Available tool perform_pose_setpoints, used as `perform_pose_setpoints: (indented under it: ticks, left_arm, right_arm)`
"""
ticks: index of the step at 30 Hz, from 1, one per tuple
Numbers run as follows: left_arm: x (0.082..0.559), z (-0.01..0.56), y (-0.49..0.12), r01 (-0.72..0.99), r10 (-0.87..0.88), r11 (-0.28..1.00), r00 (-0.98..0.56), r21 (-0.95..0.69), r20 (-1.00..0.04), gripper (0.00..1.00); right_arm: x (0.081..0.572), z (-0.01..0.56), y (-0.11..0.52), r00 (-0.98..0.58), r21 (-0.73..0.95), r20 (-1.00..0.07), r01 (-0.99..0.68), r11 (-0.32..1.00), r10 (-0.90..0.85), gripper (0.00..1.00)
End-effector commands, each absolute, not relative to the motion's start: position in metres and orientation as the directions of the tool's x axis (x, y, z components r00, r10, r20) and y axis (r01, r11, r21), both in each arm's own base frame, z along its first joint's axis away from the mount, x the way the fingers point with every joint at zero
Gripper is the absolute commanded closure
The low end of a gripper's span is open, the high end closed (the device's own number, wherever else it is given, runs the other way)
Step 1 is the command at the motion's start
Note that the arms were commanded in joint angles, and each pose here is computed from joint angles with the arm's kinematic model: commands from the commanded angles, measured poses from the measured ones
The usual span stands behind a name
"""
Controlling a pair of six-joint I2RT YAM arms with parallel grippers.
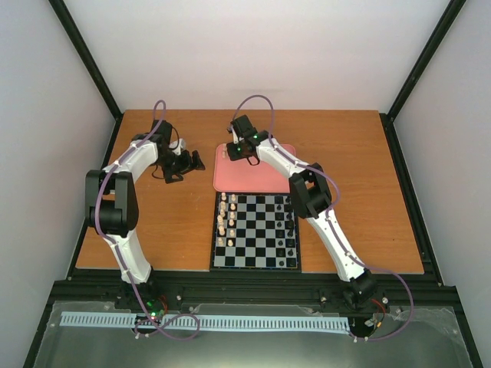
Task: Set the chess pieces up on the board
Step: Pick up the chess piece from the storage box, then place the chess piece on the chessboard.
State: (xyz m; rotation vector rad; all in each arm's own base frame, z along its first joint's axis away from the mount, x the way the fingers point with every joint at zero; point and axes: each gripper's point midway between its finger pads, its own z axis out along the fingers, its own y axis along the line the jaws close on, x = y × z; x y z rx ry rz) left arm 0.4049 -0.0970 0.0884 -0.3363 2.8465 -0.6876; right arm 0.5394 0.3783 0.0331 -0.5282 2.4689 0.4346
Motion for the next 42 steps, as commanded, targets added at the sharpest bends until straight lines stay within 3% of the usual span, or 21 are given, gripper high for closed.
perform_pose_setpoints:
  ticks: [1,10,22,27,34,42]
  left_arm:
    - [0.409,0.089,-0.097,-0.16,-0.255,0.863,-0.956,-0.479,-0.141,0.0]
    - [0.41,0.093,-0.096,-0.158,-0.255,0.867,-0.956,-0.473,-0.148,0.0]
    - [0.412,0.099,-0.094,-0.152,-0.255,0.875,-0.952,-0.461,-0.17,0.0]
    - [0.411,0.099,-0.095,-0.155,-0.259,0.87,-0.951,-0.468,-0.168,0.0]
    - [0.41,0.097,-0.094,-0.16,-0.264,0.872,-0.95,-0.464,-0.169,0.0]
    - [0.41,0.099,-0.094,-0.158,-0.265,0.871,-0.949,-0.464,-0.173,0.0]
  right_arm:
    - [0.541,0.052,0.373,-0.737,0.154,-0.611,-0.469,0.87,-0.29,0.97]
    - [0.483,0.147,0.357,-0.668,0.123,-0.673,-0.524,0.843,-0.317,0.97]
    - [0.264,0.135,0.342,-0.62,0.13,-0.567,-0.717,0.684,-0.542,0.97]
    - [0.196,0.126,0.341,-0.576,0.13,-0.549,-0.775,0.619,-0.606,0.97]
    - [0.149,0.103,0.346,-0.554,0.159,-0.546,-0.805,0.572,-0.628,0.96]
    - [0.146,0.073,0.362,-0.541,0.159,-0.541,-0.818,0.553,-0.644,0.96]
